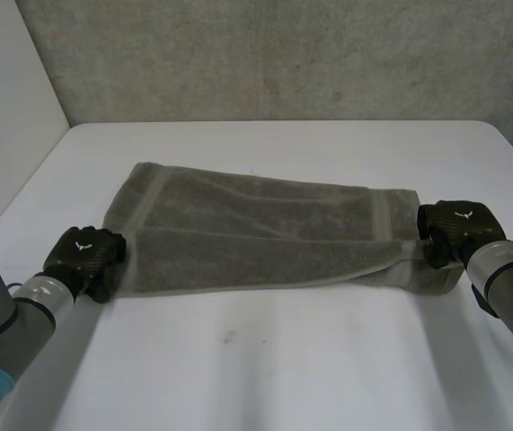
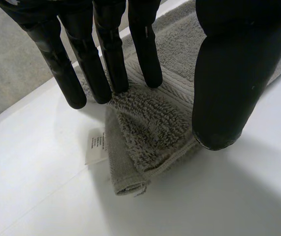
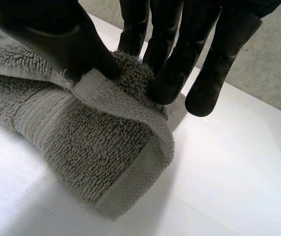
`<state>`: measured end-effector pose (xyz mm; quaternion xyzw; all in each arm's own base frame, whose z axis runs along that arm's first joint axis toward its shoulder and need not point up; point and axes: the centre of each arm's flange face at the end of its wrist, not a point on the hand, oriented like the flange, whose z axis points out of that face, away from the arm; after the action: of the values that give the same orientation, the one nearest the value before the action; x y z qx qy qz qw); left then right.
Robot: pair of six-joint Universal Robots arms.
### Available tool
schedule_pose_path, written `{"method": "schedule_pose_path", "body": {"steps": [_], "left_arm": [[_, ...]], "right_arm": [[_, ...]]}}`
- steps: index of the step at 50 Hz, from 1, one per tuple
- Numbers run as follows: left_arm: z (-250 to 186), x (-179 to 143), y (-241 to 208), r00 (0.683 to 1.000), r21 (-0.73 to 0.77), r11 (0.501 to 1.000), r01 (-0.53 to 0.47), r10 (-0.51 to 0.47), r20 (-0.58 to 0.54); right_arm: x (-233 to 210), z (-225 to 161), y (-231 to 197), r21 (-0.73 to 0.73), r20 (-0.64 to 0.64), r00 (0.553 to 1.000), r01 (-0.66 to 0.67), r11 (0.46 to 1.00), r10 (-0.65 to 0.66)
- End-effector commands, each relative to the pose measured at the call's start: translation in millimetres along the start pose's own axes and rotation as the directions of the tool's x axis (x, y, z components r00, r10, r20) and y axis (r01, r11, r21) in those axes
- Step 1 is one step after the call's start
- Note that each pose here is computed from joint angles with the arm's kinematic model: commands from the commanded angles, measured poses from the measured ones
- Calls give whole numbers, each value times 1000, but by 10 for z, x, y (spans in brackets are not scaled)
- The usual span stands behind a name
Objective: Fold the towel.
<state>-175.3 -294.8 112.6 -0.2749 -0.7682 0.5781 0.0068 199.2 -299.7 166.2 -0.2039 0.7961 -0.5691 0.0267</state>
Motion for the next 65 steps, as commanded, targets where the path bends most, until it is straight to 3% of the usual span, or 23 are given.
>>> {"method": "schedule_pose_path", "body": {"steps": [1, 33, 41, 49, 57, 65], "left_arm": [[68, -9, 29, 1000, -6, 1000, 1, -1, -1], [261, -88, -35, 1000, 11, 1000, -2, 2, 5], [-71, -158, -328, 1000, 35, 999, -1, 1, 22], [-638, -214, -606, 998, 57, 998, -11, 7, 68], [-1265, -210, -876, 997, 90, 995, -31, 24, 72], [-1297, -216, -807, 1000, 72, 997, -15, 14, 12]], "right_arm": [[2, 10, 5, 3, -1, 1000, 0, 1000, 0], [-2, 49, 37, -9, 2, 1000, 2, 1000, -2], [37, -78, -117, 1, -4, 999, 32, 999, -32], [-8, -568, -80, -210, 95, 977, 206, 956, -190], [-33, -1118, -166, -254, 148, 957, 282, 925, -251], [194, -1200, -243, -225, 114, 948, 315, 922, -296]]}}
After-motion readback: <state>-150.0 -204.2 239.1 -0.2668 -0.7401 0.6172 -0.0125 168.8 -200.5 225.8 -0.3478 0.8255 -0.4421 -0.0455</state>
